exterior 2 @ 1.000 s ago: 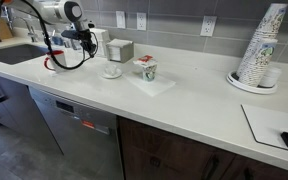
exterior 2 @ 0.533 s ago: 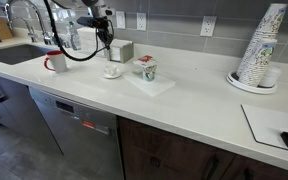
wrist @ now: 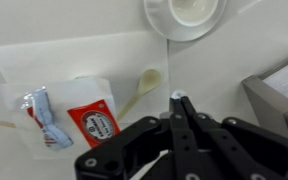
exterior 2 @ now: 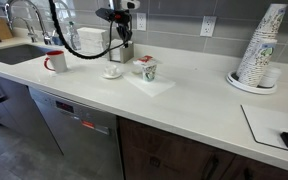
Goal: Pick up the small sachet on the left side of the counter and put it on the paper cup on the right
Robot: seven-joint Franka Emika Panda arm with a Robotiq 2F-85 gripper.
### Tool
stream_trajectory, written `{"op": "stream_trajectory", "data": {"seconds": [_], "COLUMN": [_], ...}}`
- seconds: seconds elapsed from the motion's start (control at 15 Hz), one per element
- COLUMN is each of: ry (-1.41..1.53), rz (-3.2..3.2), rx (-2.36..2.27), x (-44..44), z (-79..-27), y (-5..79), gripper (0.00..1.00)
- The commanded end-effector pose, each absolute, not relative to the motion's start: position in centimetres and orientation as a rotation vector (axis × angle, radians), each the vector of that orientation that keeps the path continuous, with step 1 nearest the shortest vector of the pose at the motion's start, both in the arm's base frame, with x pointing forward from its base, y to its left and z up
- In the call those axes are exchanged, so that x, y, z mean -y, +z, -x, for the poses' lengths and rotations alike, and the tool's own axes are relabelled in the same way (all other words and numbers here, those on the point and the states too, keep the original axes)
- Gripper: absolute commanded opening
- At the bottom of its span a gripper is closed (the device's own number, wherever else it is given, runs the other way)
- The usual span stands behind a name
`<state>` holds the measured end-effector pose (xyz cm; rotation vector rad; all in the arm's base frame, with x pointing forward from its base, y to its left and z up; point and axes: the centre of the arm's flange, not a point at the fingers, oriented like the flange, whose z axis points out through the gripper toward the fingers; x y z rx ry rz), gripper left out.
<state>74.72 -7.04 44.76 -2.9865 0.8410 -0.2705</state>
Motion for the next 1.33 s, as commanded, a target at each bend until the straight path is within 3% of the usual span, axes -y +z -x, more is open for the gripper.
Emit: {"op": "stream_trajectory", "data": {"seconds": [0.0, 0.47, 1.27], "ry": [-0.245, -0.258, -0.340], "rz": [2.931, 2.900, 2.875], "rx": [-0.954, -1.111, -1.218], "x": [10.9, 17.8, 18.5], "z": [-70.9, -69.6, -71.9], "y": [44.9, 44.7, 42.3], "gripper": [0.02, 0.02, 0.03]}}
